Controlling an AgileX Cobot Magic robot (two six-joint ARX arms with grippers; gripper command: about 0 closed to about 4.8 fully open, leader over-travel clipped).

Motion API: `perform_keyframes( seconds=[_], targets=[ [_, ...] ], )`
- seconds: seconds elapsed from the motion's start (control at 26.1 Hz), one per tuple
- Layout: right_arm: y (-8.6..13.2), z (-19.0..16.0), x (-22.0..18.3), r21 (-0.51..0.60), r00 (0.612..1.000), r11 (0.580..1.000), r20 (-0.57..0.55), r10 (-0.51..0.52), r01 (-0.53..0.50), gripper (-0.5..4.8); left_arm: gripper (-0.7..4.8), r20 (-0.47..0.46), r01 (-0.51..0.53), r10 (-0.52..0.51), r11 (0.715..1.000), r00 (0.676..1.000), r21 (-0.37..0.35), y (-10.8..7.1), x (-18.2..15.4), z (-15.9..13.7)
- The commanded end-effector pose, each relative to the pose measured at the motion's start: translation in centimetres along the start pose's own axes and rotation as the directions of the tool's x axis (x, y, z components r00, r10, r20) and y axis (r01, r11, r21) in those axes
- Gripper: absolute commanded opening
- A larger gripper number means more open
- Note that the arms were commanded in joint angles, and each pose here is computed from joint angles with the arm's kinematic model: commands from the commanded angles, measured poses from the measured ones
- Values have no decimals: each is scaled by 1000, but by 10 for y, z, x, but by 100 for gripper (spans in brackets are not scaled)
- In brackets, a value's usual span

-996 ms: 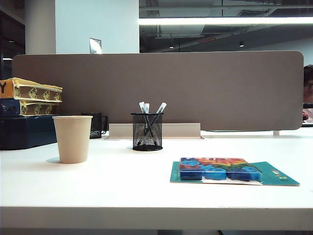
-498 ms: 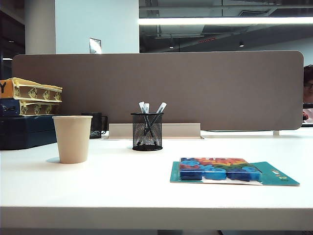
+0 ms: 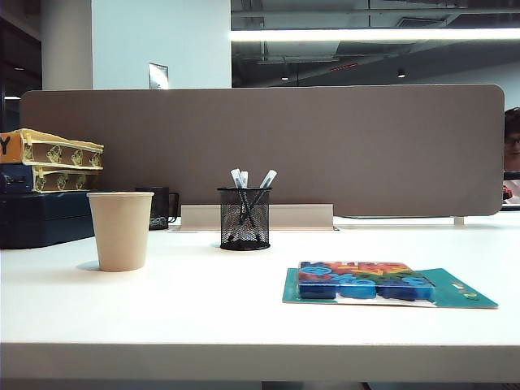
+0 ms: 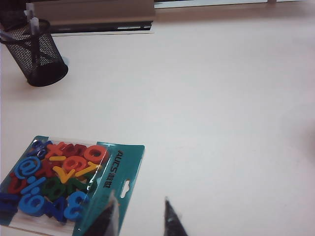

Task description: Pick up one pen and put it in the pen container.

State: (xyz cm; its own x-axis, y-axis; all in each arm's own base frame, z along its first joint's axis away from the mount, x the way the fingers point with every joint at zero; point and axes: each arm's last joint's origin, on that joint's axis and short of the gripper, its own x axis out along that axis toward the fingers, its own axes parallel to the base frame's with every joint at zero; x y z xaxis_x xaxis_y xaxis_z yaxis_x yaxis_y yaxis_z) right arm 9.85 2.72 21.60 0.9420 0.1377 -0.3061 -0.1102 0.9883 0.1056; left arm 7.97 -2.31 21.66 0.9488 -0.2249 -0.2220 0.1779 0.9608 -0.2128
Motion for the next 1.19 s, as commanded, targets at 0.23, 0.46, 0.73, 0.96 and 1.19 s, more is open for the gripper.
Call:
perform_keyframes(
  seconds=[0.23, 0.46, 0.73, 0.96, 1.19],
  targets=[
    [-3, -20, 12, 22, 999, 999, 14, -49, 49, 117, 192, 0, -22, 22, 1000, 1000, 1, 4, 11, -16],
    [-4, -32, 18, 23, 997, 997, 22, -71, 70, 127, 192, -18, -23, 23, 999, 1000, 29, 6, 16, -27],
    [-7, -45, 23, 1, 994, 994, 22, -108, 108, 127, 192, -50, -34, 35, 999, 998, 33, 9, 22, -40],
    [-8, -55, 26, -16, 994, 994, 5, -110, 110, 126, 192, -62, -60, 63, 996, 996, 59, 11, 24, -46],
    [-9, -62, 28, -20, 994, 993, -12, -112, 112, 127, 183, -87, -65, 70, 996, 994, 66, 13, 27, -54]
  ],
)
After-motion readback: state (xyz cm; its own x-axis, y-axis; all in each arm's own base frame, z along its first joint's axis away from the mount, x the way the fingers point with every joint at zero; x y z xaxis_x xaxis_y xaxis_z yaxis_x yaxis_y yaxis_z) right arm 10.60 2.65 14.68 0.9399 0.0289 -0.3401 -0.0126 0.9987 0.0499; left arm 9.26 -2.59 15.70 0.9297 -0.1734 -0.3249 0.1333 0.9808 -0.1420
